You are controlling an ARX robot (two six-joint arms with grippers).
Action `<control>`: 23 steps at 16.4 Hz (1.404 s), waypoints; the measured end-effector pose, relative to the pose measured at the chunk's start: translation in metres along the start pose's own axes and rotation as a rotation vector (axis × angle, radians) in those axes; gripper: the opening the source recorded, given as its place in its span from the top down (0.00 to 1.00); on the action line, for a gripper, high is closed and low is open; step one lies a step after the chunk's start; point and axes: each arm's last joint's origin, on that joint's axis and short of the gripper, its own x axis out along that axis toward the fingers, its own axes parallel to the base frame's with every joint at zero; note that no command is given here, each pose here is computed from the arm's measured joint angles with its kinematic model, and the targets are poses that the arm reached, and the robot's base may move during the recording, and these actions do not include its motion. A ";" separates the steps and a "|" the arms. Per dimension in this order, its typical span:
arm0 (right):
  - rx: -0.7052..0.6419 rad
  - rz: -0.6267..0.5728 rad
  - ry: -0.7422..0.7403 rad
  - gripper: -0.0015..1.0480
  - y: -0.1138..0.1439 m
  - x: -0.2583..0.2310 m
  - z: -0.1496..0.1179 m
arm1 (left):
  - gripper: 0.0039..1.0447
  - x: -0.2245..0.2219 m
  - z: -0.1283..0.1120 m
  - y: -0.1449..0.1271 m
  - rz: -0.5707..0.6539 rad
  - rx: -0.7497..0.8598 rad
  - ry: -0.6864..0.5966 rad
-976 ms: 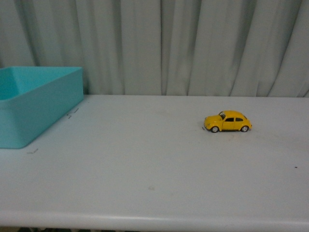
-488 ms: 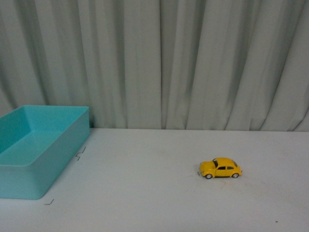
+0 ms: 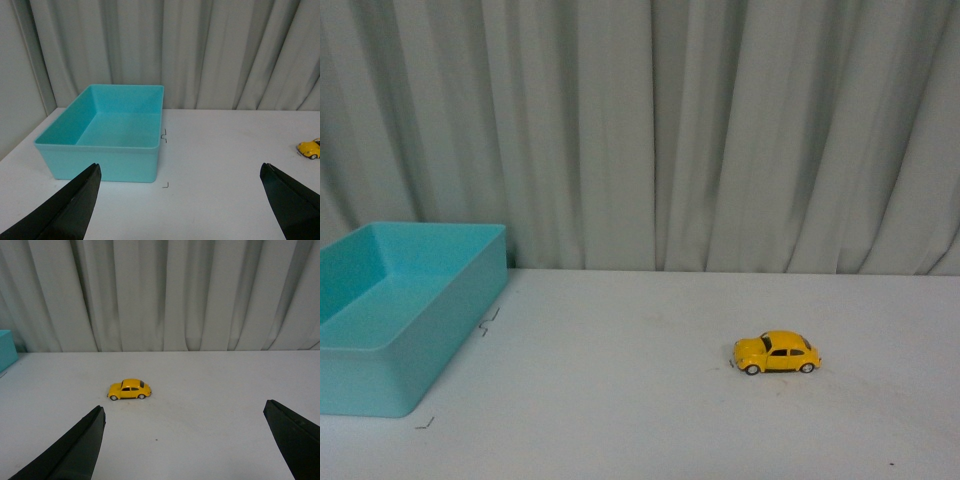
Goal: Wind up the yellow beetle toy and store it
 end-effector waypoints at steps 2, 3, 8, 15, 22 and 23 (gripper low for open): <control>0.000 0.000 0.000 0.06 0.000 0.000 0.000 | 0.06 0.000 0.000 0.000 0.000 0.000 0.000; 0.000 0.000 0.000 0.06 0.000 0.000 0.000 | 0.06 0.000 0.000 0.000 0.000 0.000 0.000; 0.000 0.000 0.000 0.06 0.000 0.000 0.000 | 0.06 0.000 0.000 0.000 0.000 0.000 0.000; 0.000 0.000 0.000 0.06 0.000 0.000 0.000 | 0.06 0.000 0.000 0.000 0.000 0.000 0.000; 0.000 0.000 -0.001 0.06 0.000 0.000 0.000 | 0.06 0.000 0.000 0.000 0.000 0.000 0.000; 0.000 0.000 0.000 0.06 0.000 0.000 0.000 | 0.06 0.000 0.000 0.000 0.000 0.000 0.000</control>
